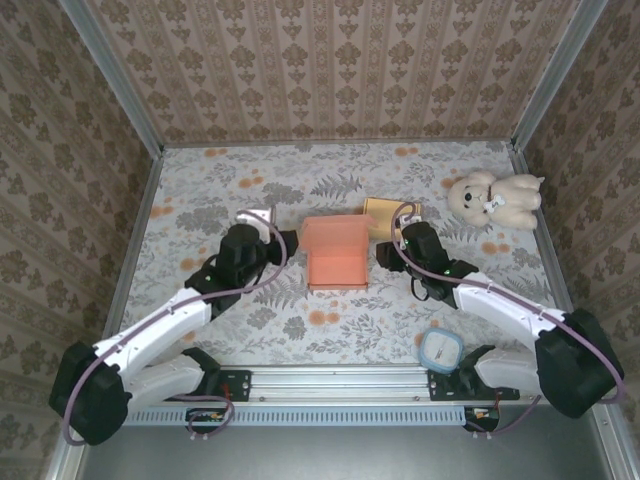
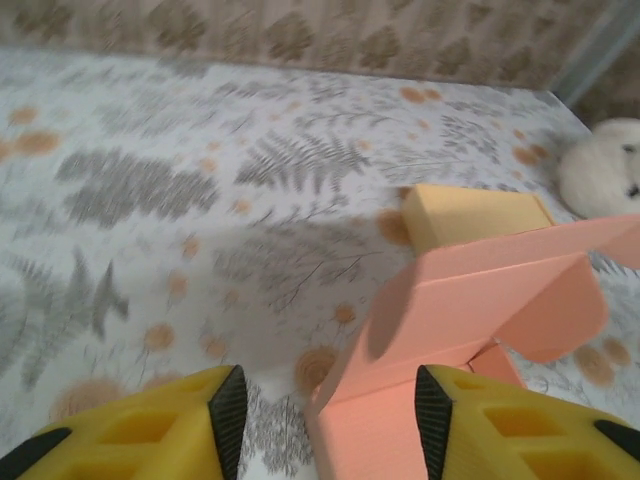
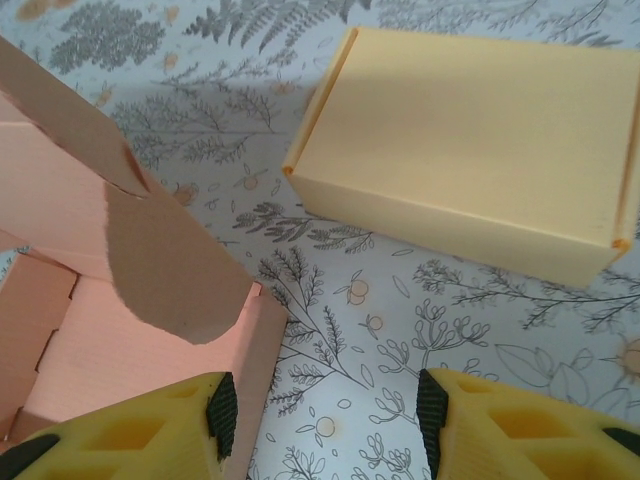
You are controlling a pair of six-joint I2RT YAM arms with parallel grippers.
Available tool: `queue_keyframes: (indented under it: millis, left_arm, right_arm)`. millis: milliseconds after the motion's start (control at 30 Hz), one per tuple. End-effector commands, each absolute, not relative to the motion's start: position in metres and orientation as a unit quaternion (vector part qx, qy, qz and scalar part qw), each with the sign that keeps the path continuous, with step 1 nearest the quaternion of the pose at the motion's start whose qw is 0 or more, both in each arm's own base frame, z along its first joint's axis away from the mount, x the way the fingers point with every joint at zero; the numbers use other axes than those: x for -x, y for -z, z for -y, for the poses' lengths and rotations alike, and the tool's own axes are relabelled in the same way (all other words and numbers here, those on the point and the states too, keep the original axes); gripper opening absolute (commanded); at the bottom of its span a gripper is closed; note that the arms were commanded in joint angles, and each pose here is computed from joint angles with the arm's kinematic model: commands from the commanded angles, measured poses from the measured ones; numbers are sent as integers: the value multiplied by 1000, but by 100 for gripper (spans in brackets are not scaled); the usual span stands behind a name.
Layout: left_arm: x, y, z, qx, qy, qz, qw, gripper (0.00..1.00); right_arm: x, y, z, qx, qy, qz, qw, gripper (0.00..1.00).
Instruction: Fold the paper box
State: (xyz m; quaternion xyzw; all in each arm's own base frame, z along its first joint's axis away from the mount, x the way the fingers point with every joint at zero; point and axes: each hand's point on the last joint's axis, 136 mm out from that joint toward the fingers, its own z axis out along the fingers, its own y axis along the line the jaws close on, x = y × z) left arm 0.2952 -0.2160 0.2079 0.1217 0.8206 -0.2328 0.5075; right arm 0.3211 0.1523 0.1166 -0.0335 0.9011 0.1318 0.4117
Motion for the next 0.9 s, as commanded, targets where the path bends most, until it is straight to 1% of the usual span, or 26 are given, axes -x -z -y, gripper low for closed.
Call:
queue_keyframes:
  millis: [0,100,233,367,500,667,733,867]
  left_arm:
    - [-300,-237,242,-271,199,-767,547,53]
    - [-306,-240,254,-329,176,-742,556,56]
    - [-313,-228,270,-383,169,-734,535,58]
    - [-323,-215,274,-383,162,-745,521,57]
    - [-324,-205,279,-383,176,-744,519,55]
    - [-322,-194,289,-393,199,-743,503,47]
    - [-320,-193,291,-393,207,-739,506,40]
    - [-314,-193,296,-399,223,-728,511,25]
  right_arm:
    - [-335,-133,-164,34,-163,-887,431,54]
    - [-339,-128,-165,36,-163,-891,422,54]
    - [-343,-123,-168,45,-161,-897,409,53]
    - [-347,-121,-169,51,-160,-898,407,53]
    - [-349,-122,-175,73,-168,-895,407,52]
    - [-348,-120,-188,103,-193,-886,408,50]
    - [-348,-120,-193,117,-203,-881,412,48]
    - [-343,-124,-205,144,-231,-866,420,43]
